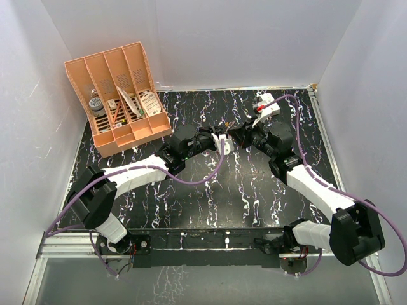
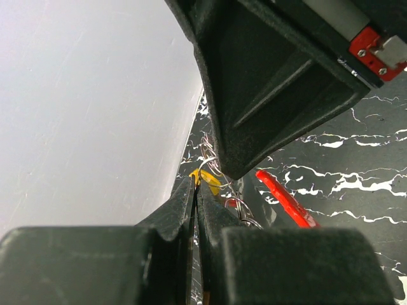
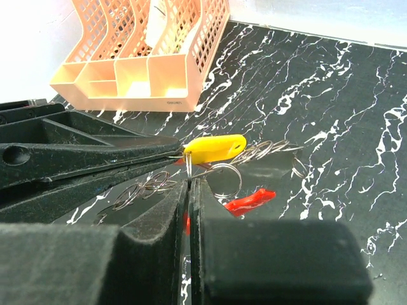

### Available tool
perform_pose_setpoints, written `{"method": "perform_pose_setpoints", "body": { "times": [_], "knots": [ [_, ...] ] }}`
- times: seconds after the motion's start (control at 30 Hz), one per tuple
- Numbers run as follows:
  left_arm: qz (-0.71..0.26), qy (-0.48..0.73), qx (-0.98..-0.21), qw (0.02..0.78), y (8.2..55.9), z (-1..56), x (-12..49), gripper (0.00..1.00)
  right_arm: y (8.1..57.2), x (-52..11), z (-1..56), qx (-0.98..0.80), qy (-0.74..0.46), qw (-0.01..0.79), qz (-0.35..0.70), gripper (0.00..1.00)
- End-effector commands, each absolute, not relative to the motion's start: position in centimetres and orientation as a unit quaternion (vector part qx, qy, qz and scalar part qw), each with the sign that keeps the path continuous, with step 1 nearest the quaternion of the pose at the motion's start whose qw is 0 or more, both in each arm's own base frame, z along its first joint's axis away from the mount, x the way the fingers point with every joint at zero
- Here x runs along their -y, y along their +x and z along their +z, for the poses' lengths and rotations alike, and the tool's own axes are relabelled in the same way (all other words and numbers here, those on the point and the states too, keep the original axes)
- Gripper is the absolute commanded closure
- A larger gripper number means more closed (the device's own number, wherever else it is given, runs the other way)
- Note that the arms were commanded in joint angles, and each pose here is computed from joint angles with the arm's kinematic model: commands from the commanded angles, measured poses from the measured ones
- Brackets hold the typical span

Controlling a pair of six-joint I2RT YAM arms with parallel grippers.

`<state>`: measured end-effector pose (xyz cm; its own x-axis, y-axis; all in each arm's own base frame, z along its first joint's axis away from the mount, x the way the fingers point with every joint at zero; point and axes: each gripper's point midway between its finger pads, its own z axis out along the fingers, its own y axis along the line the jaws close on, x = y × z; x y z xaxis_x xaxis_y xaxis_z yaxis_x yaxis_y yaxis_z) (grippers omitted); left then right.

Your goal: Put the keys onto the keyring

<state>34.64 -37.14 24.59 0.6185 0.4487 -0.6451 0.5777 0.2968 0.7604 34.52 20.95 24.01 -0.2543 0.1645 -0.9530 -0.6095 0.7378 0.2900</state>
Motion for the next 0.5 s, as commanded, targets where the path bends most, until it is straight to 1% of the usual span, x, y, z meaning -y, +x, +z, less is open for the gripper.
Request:
{"method": "perform_pose_setpoints", "body": {
  "times": [0.0,0.23,0.47],
  "knots": [
    [-0.045,0.557,-0.4,0.726,34.3,30.1,36.8,1.0,35.1,-21.2,26.5,-0.69,-0.159,0.624,0.331,1.0],
    [-0.039,0.569,-0.396,0.72,34.3,29.5,36.9,1.0,35.1,-20.9,27.8,-0.699,-0.162,0.62,0.317,1.0],
    [-0.037,0.586,-0.389,0.71,33.9,28.3,36.9,1.0,35.3,-21.2,29.6,-0.741,-0.185,0.569,0.303,1.0]
  ]
}}
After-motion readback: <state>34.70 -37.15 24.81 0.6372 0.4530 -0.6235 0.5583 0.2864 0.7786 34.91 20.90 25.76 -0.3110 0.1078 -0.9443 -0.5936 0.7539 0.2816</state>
